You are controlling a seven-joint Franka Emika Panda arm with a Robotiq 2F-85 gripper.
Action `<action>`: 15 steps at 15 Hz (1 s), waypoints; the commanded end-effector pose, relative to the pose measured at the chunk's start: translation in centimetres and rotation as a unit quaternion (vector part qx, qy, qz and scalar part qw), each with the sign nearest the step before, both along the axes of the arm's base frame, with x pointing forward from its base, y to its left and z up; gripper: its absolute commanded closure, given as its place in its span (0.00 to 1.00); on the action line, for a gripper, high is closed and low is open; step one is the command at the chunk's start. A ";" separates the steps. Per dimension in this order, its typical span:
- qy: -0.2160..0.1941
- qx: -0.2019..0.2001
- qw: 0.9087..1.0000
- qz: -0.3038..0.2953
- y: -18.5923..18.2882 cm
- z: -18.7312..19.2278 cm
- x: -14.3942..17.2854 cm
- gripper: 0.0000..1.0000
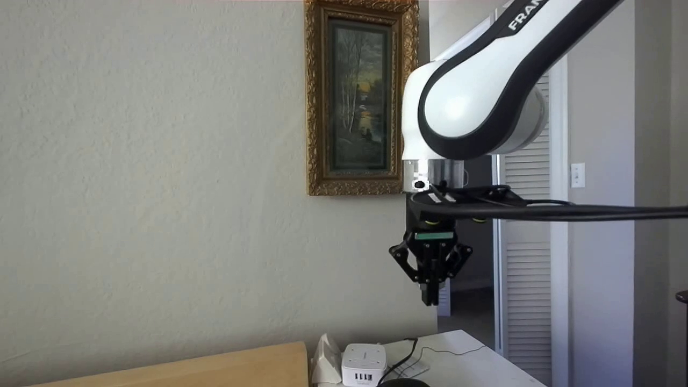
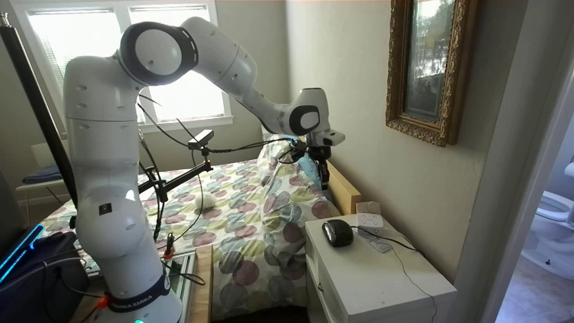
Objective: Press the button on the black object
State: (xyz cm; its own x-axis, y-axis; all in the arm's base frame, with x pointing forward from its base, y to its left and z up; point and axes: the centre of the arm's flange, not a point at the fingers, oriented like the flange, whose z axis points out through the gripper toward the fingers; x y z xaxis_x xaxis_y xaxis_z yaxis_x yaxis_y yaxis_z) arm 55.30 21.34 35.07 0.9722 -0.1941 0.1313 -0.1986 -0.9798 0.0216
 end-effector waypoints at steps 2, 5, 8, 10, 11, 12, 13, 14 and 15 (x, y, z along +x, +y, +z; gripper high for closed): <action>0.064 -0.018 0.998 -0.023 -2.6 2.3 -2.8 0.53; 0.121 -0.025 0.992 -0.031 -4.2 3.2 -3.7 0.32; 0.149 -0.030 0.987 -0.043 -5.1 3.8 -4.4 0.12; 0.154 -0.023 0.987 -0.048 -5.4 4.2 -4.5 0.01; 0.150 -0.016 0.987 -0.049 -5.5 4.4 -4.5 0.00; 0.148 -0.008 0.988 -0.052 -5.5 4.8 -4.5 0.00; 0.149 -0.004 0.987 -0.054 -5.6 5.0 -4.4 0.00; 0.151 -0.001 0.987 -0.056 -5.7 5.1 -4.4 0.00; 0.149 0.001 0.987 -0.056 -5.7 5.2 -4.5 0.00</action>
